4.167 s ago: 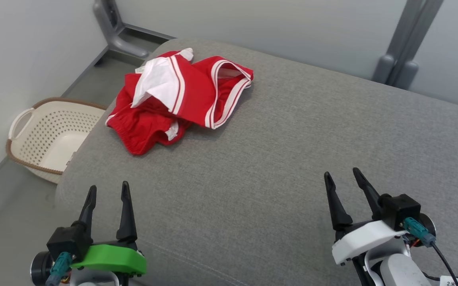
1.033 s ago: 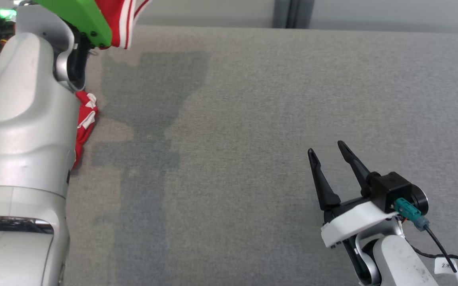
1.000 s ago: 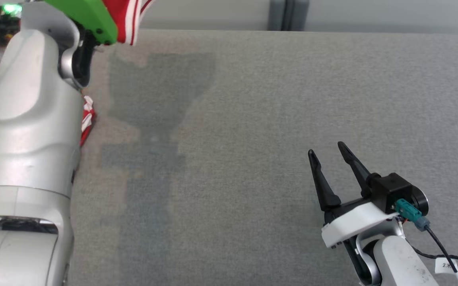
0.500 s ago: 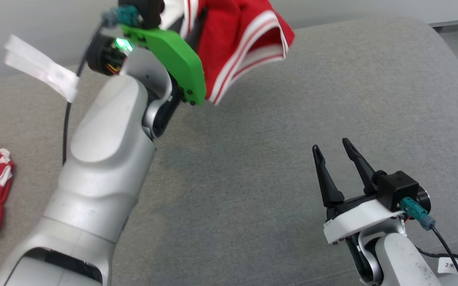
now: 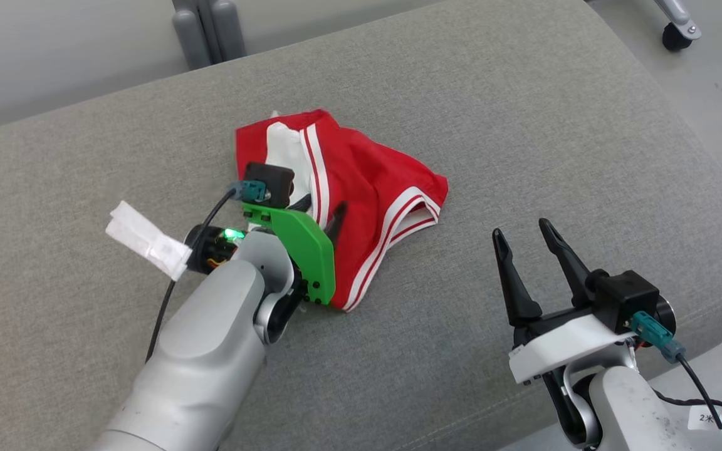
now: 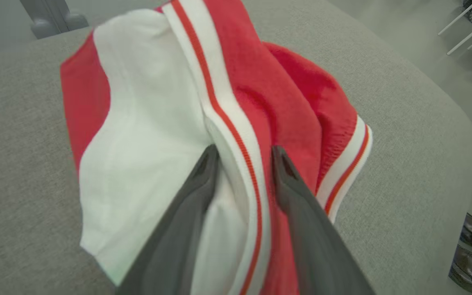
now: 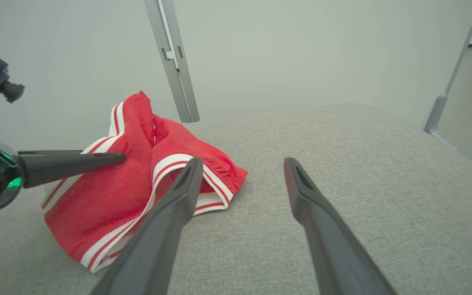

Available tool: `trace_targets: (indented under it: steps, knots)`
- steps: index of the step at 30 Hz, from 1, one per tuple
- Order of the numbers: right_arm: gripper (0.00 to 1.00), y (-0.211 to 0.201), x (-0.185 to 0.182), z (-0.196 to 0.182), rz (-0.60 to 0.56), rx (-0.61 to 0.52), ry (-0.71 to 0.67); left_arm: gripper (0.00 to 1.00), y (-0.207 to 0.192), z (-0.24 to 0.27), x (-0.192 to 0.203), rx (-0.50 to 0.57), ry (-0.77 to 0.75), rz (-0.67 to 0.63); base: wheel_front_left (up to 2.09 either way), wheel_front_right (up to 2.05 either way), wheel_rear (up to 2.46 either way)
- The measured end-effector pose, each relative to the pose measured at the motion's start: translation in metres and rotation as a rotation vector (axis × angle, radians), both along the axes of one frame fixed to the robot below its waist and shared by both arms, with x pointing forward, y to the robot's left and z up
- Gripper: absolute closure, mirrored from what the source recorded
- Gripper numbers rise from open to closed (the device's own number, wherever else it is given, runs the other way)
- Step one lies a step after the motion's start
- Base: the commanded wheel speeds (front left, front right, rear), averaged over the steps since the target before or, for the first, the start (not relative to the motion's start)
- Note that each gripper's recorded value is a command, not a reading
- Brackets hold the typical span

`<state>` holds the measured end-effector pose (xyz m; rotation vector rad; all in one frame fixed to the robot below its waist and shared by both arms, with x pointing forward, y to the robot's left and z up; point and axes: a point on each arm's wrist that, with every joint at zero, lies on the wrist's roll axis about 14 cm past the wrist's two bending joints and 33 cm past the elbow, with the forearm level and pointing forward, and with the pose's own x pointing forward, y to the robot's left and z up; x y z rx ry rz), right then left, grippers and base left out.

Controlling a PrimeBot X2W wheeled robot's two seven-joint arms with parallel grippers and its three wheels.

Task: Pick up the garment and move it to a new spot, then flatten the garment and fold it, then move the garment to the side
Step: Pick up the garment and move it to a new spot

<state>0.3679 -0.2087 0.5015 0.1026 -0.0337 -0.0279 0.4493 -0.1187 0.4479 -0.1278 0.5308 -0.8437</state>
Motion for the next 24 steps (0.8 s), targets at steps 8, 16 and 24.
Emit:
trace_targets:
  steps: [8, 16, 24]
  knots:
    - [0.00, 0.011, 0.003, -0.002, 0.033, 0.009, 0.000, 0.00, 0.025, 0.009, -0.001, -0.160, -0.006, 0.138, 0.00, 0.00, 0.00]
    - [0.00, 0.026, 0.007, 0.004, 0.080, 0.005, -0.017, 0.00, 0.111, 0.042, 0.010, -0.258, -0.231, 0.376, 0.00, 0.00, 0.00]
    - [0.00, 0.039, 0.017, 0.012, 0.120, 0.002, -0.037, 0.00, 0.203, 0.065, -0.008, -0.273, -0.370, 0.607, 0.00, 0.00, 0.00]
